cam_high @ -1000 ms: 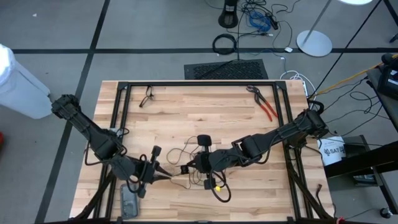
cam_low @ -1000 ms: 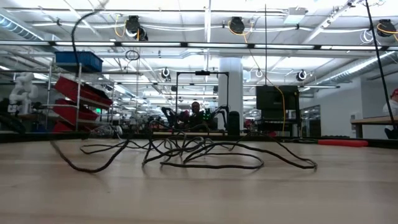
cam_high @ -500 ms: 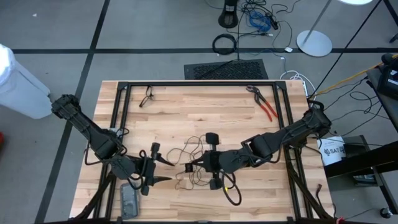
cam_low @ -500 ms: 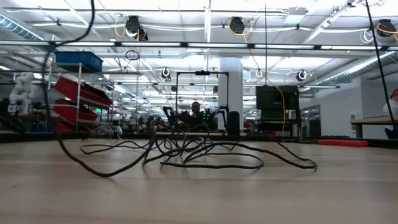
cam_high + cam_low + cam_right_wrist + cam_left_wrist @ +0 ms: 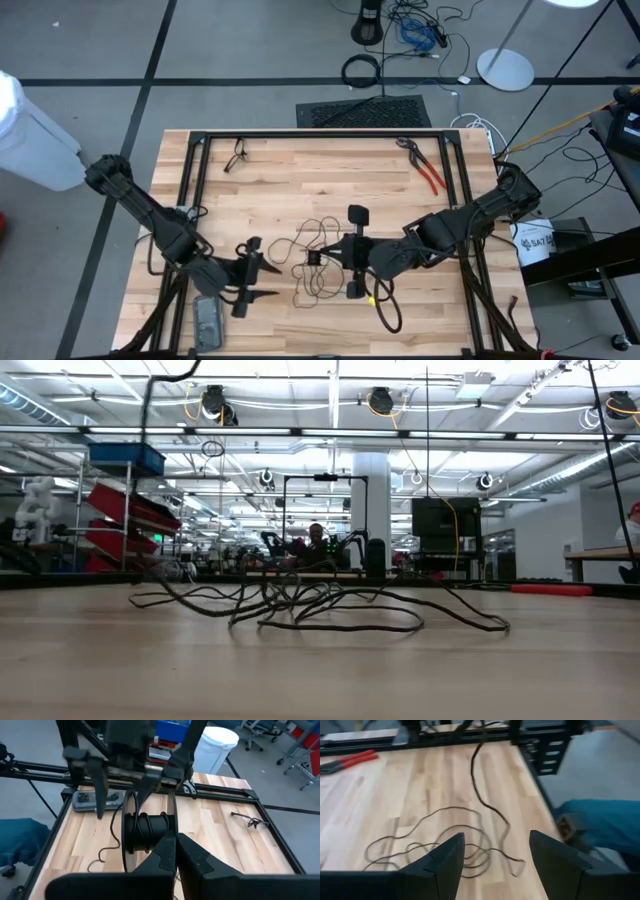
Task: Coil cords
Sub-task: Coil the black wire onto the spool
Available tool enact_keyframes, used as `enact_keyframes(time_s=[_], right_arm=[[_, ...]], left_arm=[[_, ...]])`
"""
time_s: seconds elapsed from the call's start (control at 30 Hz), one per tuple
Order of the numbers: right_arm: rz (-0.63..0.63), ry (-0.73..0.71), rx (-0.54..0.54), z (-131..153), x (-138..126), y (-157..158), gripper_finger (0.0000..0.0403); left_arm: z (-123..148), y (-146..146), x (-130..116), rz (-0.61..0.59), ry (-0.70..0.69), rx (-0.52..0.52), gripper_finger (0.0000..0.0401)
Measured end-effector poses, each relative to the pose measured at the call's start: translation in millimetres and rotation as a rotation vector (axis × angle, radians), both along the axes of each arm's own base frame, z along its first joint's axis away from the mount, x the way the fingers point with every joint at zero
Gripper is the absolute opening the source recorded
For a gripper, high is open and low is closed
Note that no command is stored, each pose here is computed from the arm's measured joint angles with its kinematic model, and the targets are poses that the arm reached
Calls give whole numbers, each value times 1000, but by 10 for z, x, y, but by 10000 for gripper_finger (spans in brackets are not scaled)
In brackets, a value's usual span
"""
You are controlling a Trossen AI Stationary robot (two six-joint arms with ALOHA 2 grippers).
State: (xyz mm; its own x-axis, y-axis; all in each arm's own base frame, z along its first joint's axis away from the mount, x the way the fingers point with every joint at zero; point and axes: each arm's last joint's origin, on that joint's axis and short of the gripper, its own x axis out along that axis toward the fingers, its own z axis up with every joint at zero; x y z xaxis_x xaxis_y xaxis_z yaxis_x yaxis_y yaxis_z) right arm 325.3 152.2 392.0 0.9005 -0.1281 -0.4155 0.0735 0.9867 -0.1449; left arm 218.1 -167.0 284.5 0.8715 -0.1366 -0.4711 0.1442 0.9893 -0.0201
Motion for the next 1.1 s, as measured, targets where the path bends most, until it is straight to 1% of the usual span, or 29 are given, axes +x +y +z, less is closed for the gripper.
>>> enact_keyframes(time_s=[0.1,0.27,0.4,0.5,0.9,0.97,1.1], right_arm=[[-8,1,-8,-2,-1,-5,0],[-104,-24,-68,19,-17,-41,0],[-103,-32,-63,46,-44,-37,0],[-95,-28,-67,49,-63,-18,0],[-97,-23,-70,61,-89,-32,0],[-97,-23,-69,62,-89,-30,0],[-97,-23,-69,62,-89,-30,0]], left_arm=[[-98,-50,75,28,1,27,230],[-163,-129,195,81,-67,51,230],[-167,-136,247,159,-127,99,230],[-176,-121,252,215,-141,136,230],[-172,-116,251,232,-147,139,230],[-173,-116,252,238,-147,127,230],[-218,-121,282,247,-137,126,230]])
